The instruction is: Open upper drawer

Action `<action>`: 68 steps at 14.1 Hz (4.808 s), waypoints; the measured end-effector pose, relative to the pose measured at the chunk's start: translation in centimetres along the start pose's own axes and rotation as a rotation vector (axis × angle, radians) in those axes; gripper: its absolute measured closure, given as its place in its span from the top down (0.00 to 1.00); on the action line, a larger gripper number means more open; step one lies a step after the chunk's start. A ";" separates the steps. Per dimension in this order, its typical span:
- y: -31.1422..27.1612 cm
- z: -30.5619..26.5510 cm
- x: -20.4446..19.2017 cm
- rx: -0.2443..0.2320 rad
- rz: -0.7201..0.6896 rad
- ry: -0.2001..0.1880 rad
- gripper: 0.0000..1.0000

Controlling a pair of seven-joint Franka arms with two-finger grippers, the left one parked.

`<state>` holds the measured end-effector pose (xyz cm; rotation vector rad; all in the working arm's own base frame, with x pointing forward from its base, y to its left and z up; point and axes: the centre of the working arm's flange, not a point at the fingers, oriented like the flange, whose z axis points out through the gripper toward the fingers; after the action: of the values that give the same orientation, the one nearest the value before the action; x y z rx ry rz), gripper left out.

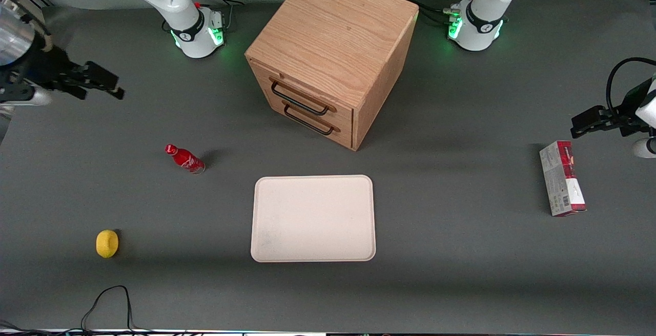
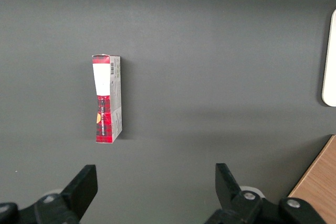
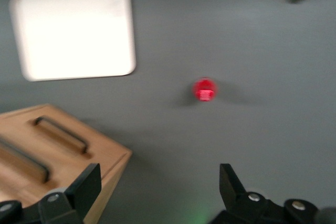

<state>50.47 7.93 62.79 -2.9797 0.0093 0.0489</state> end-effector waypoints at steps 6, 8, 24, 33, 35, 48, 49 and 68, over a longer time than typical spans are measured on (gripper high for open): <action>-21.5 3.4 -3.8 -0.112 -0.595 -0.018 1.00; -26.4 6.1 -5.6 -0.187 -0.726 -0.039 1.00; -28.8 21.6 -0.2 0.067 -1.040 -0.241 1.00; -26.8 25.6 1.0 0.078 -1.125 -0.197 1.00; -26.7 25.6 1.0 0.079 -1.125 -0.197 1.00; -26.9 25.7 0.7 0.101 -1.126 -0.205 1.00; -27.0 25.7 0.6 0.121 -1.126 -0.209 1.00; -21.6 27.4 6.6 0.143 -1.106 -0.138 1.00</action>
<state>56.39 33.65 38.98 -2.4166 -1.5107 0.1048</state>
